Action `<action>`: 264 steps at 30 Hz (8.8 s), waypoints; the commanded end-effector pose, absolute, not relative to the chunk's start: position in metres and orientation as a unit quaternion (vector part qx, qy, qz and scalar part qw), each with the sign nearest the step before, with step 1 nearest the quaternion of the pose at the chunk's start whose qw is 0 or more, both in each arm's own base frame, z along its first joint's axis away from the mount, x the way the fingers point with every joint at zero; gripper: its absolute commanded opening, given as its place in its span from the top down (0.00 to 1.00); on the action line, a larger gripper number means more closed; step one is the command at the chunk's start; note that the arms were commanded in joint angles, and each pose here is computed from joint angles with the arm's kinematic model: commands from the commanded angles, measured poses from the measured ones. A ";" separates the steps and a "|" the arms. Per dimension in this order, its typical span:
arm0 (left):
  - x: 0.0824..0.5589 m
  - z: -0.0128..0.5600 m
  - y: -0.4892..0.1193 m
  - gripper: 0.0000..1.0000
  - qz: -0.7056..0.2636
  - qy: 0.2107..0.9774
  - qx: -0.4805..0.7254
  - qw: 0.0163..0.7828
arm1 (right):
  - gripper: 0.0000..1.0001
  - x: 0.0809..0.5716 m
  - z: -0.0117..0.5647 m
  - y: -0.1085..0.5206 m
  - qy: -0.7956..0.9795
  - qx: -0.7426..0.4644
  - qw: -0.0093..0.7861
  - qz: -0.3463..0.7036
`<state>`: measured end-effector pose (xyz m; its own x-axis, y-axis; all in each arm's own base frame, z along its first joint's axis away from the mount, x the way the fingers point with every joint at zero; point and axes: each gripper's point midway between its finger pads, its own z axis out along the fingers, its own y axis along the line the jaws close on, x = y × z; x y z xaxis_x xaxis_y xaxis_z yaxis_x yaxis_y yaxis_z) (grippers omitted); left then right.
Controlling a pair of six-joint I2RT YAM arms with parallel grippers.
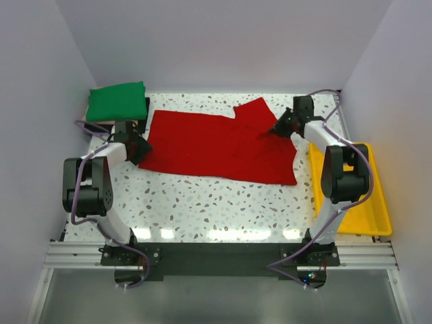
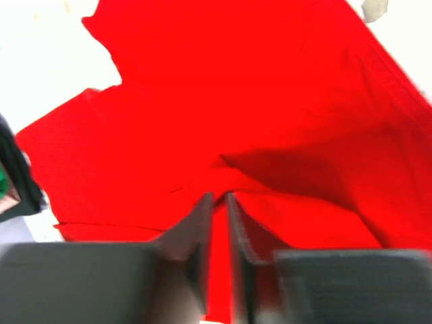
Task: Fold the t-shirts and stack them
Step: Fold the tshirt
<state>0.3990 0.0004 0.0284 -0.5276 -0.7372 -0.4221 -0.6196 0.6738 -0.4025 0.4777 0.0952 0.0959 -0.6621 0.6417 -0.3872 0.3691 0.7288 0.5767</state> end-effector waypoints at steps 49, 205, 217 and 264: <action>0.359 0.027 0.032 1.00 -0.035 0.861 -0.418 0.288 | 0.41 0.265 0.063 0.034 0.925 0.259 0.268 0.080; 0.555 0.070 -0.004 0.51 0.058 0.878 -0.242 0.410 | 0.45 0.537 0.054 0.100 0.936 0.082 0.342 -0.009; 0.558 0.056 0.002 0.50 0.081 0.881 -0.254 0.390 | 0.45 0.538 0.042 0.093 0.942 0.084 0.325 -0.005; 0.557 0.036 0.002 0.68 0.092 0.893 -0.246 0.365 | 1.00 0.554 0.090 0.076 0.914 0.136 0.372 0.085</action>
